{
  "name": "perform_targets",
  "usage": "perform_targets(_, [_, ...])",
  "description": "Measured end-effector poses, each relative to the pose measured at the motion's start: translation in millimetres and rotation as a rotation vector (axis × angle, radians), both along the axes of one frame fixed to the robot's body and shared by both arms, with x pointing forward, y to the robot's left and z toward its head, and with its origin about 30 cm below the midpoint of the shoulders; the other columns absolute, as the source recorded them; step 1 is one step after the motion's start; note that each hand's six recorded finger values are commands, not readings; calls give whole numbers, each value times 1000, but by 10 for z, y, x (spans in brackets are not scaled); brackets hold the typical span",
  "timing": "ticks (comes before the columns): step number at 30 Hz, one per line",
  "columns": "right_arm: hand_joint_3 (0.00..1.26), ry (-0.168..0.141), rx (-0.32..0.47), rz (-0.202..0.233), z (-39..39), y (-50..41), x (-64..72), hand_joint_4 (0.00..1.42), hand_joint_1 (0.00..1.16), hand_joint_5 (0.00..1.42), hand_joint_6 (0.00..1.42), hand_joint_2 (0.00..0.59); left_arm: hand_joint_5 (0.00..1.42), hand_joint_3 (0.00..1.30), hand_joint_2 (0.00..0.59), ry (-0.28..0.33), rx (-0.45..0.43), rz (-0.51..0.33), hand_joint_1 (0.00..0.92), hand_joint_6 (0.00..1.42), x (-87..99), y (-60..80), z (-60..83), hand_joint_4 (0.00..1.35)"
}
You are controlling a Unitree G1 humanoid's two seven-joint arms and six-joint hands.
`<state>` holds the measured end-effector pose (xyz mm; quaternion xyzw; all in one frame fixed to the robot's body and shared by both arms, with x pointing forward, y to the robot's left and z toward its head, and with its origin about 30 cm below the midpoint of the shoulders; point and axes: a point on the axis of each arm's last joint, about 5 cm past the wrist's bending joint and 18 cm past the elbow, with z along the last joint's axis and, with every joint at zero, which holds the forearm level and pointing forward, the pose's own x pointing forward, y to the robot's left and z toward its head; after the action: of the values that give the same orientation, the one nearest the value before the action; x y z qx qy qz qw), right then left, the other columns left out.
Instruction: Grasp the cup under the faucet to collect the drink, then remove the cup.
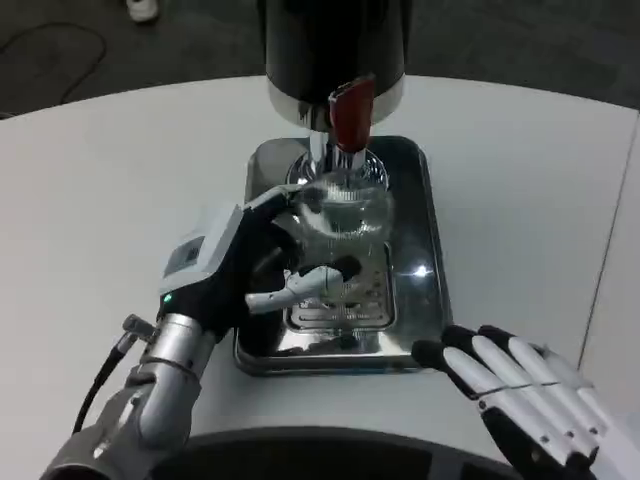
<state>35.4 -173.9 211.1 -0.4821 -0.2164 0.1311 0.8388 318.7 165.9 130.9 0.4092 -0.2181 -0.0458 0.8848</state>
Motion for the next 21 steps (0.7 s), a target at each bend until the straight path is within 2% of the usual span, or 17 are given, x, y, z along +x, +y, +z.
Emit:
perform_targets(4, [93,8,4,-4,-4,3,5,32,571,0,0,429,384,276,150,3,2,-3,336,388,0,4,2,155])
perform_targets(13, [93,14,18,-5,-11,17,17,40,572,0,0,432,375,281,136,-1,-6,-8,331,382,-20,23,-18,154])
perform_targets(18, [98,16,22,-2,-14,27,23,42,570,0,0,430,368,248,54,-3,-36,-1,250,353,-52,43,-54,129])
perform_targets(21, [101,19,18,-4,-16,30,26,42,572,0,0,432,349,220,39,-2,-51,6,221,332,-67,57,-70,100])
